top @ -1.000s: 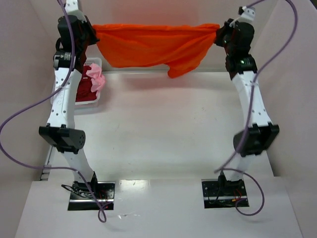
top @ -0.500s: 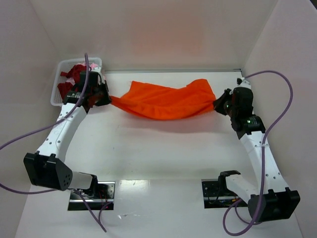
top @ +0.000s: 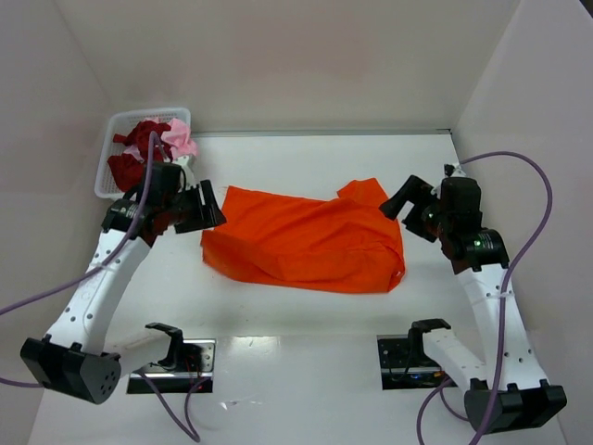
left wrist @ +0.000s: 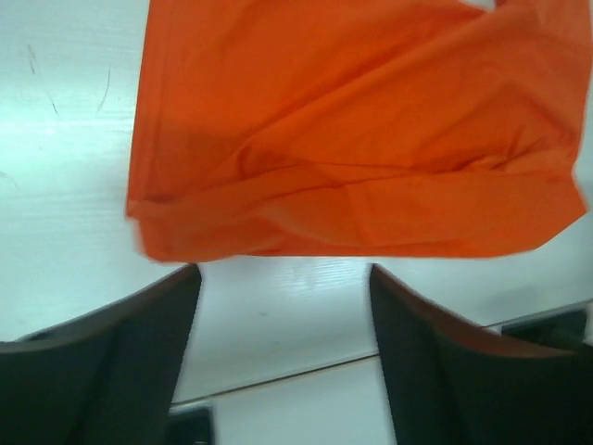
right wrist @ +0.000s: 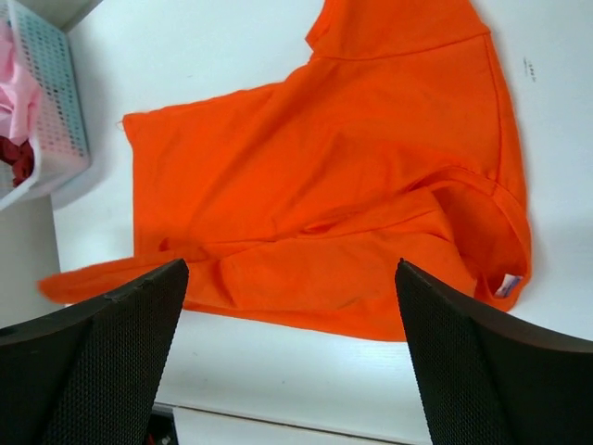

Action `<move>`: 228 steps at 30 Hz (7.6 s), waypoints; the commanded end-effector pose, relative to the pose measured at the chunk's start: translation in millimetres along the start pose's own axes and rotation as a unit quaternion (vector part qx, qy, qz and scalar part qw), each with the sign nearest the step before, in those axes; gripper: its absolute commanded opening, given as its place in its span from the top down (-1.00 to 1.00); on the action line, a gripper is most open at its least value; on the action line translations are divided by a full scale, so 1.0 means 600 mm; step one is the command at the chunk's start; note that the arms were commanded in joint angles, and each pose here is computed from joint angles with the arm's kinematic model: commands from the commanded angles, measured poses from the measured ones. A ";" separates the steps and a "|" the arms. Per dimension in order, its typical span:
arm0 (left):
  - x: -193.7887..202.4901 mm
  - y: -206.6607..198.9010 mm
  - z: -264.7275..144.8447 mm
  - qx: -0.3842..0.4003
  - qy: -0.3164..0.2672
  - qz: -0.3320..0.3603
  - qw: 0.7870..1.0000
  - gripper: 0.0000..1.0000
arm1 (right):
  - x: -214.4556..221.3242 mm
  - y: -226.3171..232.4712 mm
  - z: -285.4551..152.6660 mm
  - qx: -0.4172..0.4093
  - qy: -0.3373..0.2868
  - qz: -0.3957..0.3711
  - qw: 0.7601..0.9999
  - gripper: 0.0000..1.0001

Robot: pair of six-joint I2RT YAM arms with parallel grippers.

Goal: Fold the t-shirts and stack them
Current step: Flatten out the tshirt

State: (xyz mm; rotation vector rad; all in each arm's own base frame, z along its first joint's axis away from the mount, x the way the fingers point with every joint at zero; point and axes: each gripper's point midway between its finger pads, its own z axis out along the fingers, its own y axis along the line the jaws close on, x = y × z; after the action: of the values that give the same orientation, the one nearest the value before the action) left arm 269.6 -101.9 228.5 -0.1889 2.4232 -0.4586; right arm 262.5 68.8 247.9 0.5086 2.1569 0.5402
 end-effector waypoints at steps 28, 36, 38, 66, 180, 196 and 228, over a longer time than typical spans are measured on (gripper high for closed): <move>-0.224 0.051 0.330 -0.090 -0.043 0.026 0.995 -0.98 | -0.136 -0.013 0.284 0.066 -0.045 -0.005 0.997 -1.00; -0.237 0.068 0.402 -0.047 -0.022 0.021 0.998 -0.95 | -0.102 -0.057 0.326 0.108 -0.010 -0.008 0.994 -0.97; -0.225 0.084 0.418 -0.050 -0.006 0.022 0.999 -0.95 | -0.095 -0.062 0.327 0.111 -0.006 -0.007 0.994 -0.95; -0.157 0.131 0.487 -0.056 0.064 0.011 0.996 -0.36 | -0.071 -0.108 0.334 0.141 0.012 0.003 0.990 -0.94; -0.413 0.048 0.279 -0.030 -0.133 0.061 0.989 0.99 | -0.382 0.025 0.363 0.041 -0.179 -0.050 0.982 0.99; -0.590 -0.073 -0.189 -0.019 -0.443 0.082 0.893 0.99 | -0.537 0.205 0.022 -0.065 -0.389 -0.143 0.908 0.99; -0.583 -0.110 -0.425 -0.040 -0.552 0.094 0.828 0.99 | -0.573 0.232 -0.221 -0.065 -0.492 -0.140 0.857 0.99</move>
State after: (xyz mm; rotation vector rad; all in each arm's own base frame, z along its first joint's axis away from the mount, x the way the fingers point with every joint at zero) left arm 424.7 -17.4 585.3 -0.1615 1.4510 -0.1324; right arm 420.1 -4.1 574.0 0.2417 1.2866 0.2460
